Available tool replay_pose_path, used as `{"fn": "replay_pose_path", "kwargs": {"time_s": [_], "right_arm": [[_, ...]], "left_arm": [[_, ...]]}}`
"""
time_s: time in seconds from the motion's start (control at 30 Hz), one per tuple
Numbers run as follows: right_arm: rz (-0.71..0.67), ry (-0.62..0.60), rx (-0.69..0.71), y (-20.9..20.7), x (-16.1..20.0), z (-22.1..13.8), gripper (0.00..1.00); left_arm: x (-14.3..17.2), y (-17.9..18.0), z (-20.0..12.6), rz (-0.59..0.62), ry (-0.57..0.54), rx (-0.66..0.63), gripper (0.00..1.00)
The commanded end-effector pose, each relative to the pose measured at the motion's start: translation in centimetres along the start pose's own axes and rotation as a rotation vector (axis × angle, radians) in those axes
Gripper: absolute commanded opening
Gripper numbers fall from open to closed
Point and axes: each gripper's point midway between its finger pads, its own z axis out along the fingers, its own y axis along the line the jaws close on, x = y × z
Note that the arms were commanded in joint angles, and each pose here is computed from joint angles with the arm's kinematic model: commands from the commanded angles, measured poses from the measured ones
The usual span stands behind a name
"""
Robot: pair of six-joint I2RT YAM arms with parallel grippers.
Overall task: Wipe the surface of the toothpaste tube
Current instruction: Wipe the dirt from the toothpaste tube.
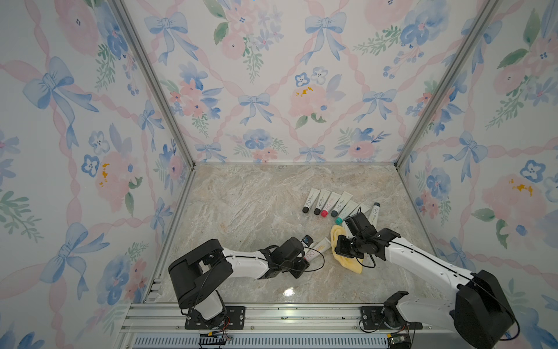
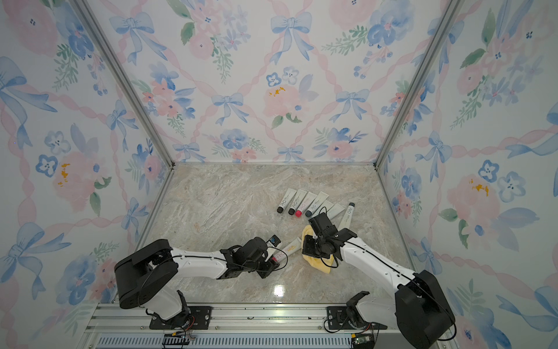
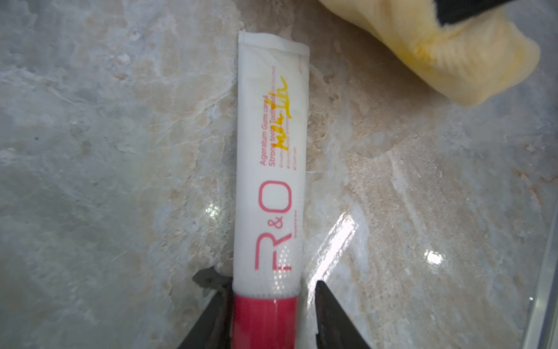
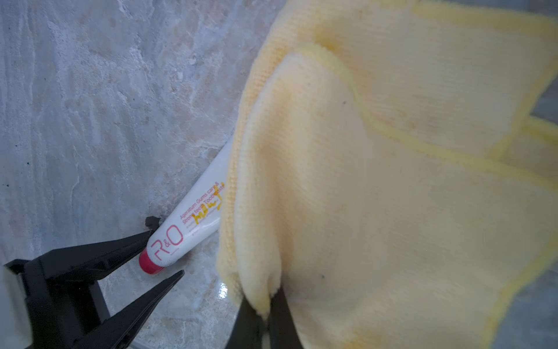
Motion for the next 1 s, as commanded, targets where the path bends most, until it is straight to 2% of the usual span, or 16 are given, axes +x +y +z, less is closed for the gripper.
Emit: {"fn": "replay_pose_path", "kwargs": {"time_s": [0.0, 0.23, 0.43, 0.63, 0.77, 0.97], "right_arm": [[-0.008, 0.016, -0.046, 2.1, -0.7, 0.6, 0.07], [-0.012, 0.077, -0.111, 4.5, -1.1, 2.8, 0.07], [-0.044, 0.145, -0.111, 5.4, 0.1, 4.7, 0.06], [-0.092, 0.150, 0.052, 1.7, 0.7, 5.9, 0.06], [-0.151, 0.126, 0.189, -0.8, -0.3, 6.0, 0.06], [-0.146, 0.126, 0.233, -2.3, -1.0, 6.3, 0.06]], "left_arm": [[1.8, -0.1, 0.6, 0.004, 0.063, 0.016, 0.40], [1.9, -0.1, 0.6, 0.007, 0.065, 0.019, 0.28], [2.2, -0.1, 0.7, 0.009, 0.073, 0.020, 0.24], [2.3, -0.1, 0.7, 0.007, 0.074, 0.017, 0.23], [2.3, 0.0, 0.5, 0.004, 0.071, 0.015, 0.22], [2.2, 0.1, 0.3, 0.001, 0.064, 0.009, 0.23]]}}
